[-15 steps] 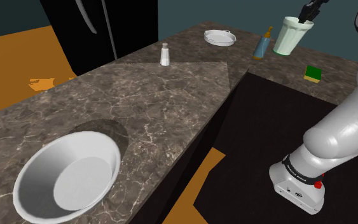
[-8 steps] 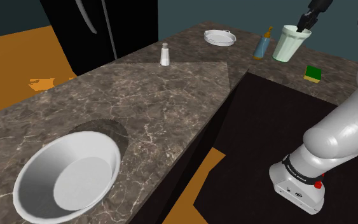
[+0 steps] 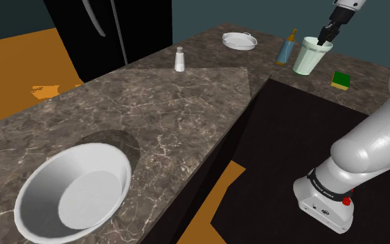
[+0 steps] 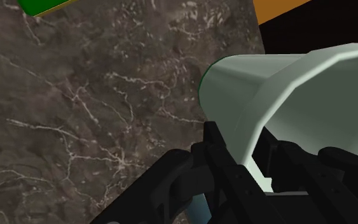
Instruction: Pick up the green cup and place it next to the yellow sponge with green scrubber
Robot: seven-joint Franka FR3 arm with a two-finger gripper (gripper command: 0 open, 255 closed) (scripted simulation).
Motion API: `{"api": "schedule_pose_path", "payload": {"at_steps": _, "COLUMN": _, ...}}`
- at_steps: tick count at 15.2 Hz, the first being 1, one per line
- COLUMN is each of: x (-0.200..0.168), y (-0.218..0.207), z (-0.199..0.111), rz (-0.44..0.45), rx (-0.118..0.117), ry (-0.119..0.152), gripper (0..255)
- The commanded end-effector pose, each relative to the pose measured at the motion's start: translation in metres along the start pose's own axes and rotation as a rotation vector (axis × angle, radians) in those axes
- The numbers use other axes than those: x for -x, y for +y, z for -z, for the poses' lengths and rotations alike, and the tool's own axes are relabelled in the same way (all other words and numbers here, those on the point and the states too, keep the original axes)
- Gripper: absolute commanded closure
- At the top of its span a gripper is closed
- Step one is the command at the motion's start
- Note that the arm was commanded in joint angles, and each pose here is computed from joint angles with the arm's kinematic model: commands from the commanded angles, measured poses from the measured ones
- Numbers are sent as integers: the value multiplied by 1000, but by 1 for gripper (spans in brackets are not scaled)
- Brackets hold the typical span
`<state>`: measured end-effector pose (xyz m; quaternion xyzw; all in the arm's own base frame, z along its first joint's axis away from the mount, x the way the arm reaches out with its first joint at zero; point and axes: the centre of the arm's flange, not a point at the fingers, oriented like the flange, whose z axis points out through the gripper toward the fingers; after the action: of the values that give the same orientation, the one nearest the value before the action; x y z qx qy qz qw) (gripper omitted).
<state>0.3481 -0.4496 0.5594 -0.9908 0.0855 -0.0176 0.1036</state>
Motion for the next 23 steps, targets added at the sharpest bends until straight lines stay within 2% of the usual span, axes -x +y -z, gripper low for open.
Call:
{"api": "schedule_pose_path", "payload": {"at_steps": 1, "x": 1, "y": 2, "z": -9, "rz": 0, "rx": 1, "ry": 1, "gripper": 255}}
{"api": "schedule_pose_path", "payload": {"at_steps": 8, "x": 1, "y": 2, "z": -9, "rz": 0, "rx": 1, "ry": 1, "gripper": 255}}
{"api": "schedule_pose_path", "payload": {"at_steps": 9, "x": 1, "y": 2, "z": -9, "rz": 0, "rx": 1, "ry": 1, "gripper": 0}}
{"api": "schedule_pose_path", "payload": {"at_steps": 14, "x": 1, "y": 2, "z": -9, "rz": 0, "rx": 1, "ry": 1, "gripper": 0}}
{"api": "schedule_pose_path", "payload": {"at_steps": 18, "x": 1, "y": 2, "z": 41, "rz": 0, "rx": 1, "ry": 1, "gripper": 0}}
{"api": "schedule_pose_path", "payload": {"at_steps": 23, "x": 1, "y": 2, "z": 41, "rz": 0, "rx": 1, "ry": 1, "gripper": 0}}
